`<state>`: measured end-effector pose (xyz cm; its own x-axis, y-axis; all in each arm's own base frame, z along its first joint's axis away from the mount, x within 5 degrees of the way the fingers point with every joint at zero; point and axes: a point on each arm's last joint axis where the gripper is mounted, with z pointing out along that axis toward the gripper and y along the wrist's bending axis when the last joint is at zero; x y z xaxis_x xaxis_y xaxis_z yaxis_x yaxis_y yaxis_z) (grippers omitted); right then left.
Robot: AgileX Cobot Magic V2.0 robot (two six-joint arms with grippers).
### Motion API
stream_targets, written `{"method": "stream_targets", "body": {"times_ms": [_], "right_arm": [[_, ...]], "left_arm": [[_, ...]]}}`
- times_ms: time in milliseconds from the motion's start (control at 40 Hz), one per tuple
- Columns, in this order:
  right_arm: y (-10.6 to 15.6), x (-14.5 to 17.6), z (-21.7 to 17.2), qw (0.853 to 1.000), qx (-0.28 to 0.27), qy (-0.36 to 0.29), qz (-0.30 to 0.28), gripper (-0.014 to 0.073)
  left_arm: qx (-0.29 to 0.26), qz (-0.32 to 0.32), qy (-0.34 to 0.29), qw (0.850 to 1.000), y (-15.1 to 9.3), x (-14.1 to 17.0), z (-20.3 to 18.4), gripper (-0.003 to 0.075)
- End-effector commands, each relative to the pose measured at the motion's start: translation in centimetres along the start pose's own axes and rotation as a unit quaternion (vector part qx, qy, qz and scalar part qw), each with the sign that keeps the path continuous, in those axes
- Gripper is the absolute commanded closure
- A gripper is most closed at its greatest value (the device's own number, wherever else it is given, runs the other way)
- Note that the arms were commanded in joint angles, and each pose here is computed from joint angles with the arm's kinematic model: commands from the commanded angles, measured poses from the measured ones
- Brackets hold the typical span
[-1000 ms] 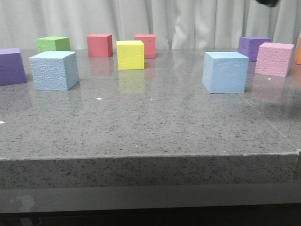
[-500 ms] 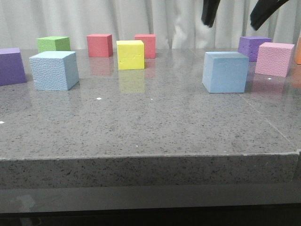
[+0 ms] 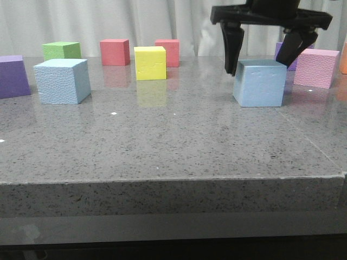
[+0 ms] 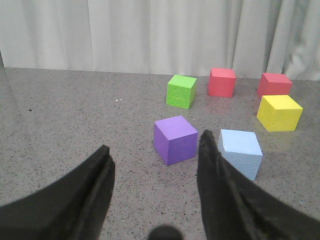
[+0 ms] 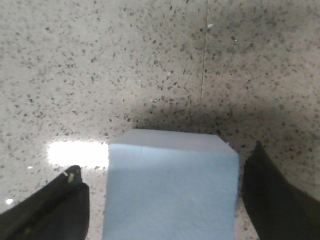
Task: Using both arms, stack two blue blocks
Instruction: 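Lower the right gripper over the light blue cube nearer the pink cube, then close the right gripper on the light blue cube and lift it, then carry the cube toward the yellow cube and set it down, open right gripper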
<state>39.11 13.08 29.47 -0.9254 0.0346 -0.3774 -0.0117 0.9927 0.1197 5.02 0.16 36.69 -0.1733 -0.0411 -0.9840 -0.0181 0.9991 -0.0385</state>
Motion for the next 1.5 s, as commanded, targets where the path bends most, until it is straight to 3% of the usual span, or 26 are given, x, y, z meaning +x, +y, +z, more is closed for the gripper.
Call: {"method": "stream_targets", "body": {"times_ms": [0, 150, 375, 550, 700, 1025, 1150, 1375, 1475], "right_arm": [[0.2, -0.9, -2.5, 0.999, -0.011, -0.052, -0.004, -0.0029], [0.2, -0.9, -2.0, 0.999, -0.009, -0.045, -0.004, -0.0023], [0.4, -0.7, -3.1, 0.998, -0.025, -0.051, 0.002, 0.0173], [1.6, -0.3, -6.4, 0.995, -0.064, -0.073, 0.003, 0.0174], [4.4, 0.4, -8.6, 0.99, -0.091, -0.103, -0.022, 0.0174], [9.5, 1.9, -6.1, 0.991, -0.052, -0.124, -0.004, 0.0174], [10.4, 2.0, -4.2, 0.992, -0.049, -0.116, -0.011, 0.0129], [10.9, 2.1, -2.8, 0.993, -0.054, -0.103, -0.006, -0.0037], [11.0, 1.9, -3.7, 0.99, -0.073, -0.119, 0.0, -0.0043]], "left_arm": [[0.005, 0.001, -0.045, 0.999, -0.1, -1.5, -0.1, 0.0354], [0.005, 0.001, -0.045, 0.999, -0.1, -1.5, -0.1, 0.0354], [0.005, 0.001, -0.045, 0.999, -0.1, -1.5, -0.1, 0.0354], [0.005, 0.001, -0.045, 0.999, -0.1, -1.5, -0.1, 0.0354], [0.005, 0.001, -0.046, 0.999, -0.1, -1.5, -0.1, 0.0354], [0.005, 0.001, -0.046, 0.999, -0.1, -1.5, -0.1, 0.0354], [0.005, 0.001, -0.046, 0.999, -0.1, -1.5, -0.1, 0.0354], [0.005, 0.001, -0.046, 0.999, -0.1, -1.5, -0.1, 0.0354], [0.005, 0.001, -0.046, 0.999, -0.1, -1.5, -0.1, 0.0354]]}}
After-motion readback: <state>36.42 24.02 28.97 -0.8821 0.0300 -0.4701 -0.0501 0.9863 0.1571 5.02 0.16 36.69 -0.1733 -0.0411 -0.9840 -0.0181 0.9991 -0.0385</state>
